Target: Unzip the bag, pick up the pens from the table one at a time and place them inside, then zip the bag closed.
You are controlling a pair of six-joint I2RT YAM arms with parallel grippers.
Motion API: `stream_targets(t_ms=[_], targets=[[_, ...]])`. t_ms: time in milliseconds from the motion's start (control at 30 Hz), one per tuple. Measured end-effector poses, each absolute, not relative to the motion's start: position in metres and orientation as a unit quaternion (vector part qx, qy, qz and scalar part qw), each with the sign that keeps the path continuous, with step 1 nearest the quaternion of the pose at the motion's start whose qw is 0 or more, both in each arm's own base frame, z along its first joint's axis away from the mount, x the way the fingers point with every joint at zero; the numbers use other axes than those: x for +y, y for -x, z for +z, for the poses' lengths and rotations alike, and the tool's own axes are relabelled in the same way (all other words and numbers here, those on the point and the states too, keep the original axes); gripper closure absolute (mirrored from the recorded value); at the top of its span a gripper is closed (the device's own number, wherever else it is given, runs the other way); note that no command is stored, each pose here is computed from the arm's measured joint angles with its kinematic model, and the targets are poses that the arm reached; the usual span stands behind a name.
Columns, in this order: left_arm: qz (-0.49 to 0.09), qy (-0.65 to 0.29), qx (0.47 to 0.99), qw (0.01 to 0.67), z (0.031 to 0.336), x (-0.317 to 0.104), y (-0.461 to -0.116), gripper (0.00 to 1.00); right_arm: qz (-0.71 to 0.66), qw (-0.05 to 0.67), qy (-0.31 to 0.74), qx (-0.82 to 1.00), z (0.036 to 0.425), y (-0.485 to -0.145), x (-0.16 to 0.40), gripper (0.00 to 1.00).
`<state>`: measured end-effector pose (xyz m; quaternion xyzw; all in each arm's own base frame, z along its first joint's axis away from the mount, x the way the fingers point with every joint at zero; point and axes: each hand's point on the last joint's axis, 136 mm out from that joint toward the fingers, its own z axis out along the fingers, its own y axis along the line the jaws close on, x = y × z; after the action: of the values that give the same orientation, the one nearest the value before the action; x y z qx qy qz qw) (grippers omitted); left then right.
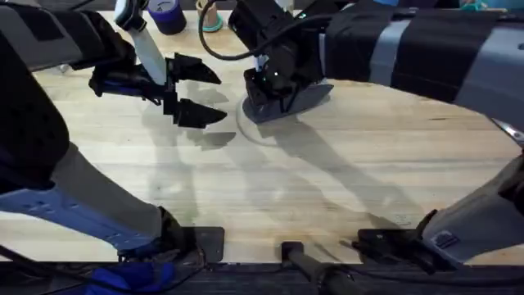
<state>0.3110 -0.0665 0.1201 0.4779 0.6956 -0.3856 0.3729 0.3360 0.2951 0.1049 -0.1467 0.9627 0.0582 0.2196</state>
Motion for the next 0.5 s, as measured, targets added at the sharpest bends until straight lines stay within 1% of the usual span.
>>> stream_targets(t_ms=[300, 500], targets=[[-0.386, -0.478, 0.696, 0.373, 0.1200, -0.0665, -0.3110, 0.006, 0.050, 0.208, 0.148, 0.966, 0.1026, -0.3314, 0.2906, 0.971], [-0.386, -0.478, 0.696, 0.373, 0.1200, -0.0665, -0.3110, 0.006, 0.046, 0.203, 0.149, 0.967, 0.1090, -0.3301, 0.2894, 0.970]])
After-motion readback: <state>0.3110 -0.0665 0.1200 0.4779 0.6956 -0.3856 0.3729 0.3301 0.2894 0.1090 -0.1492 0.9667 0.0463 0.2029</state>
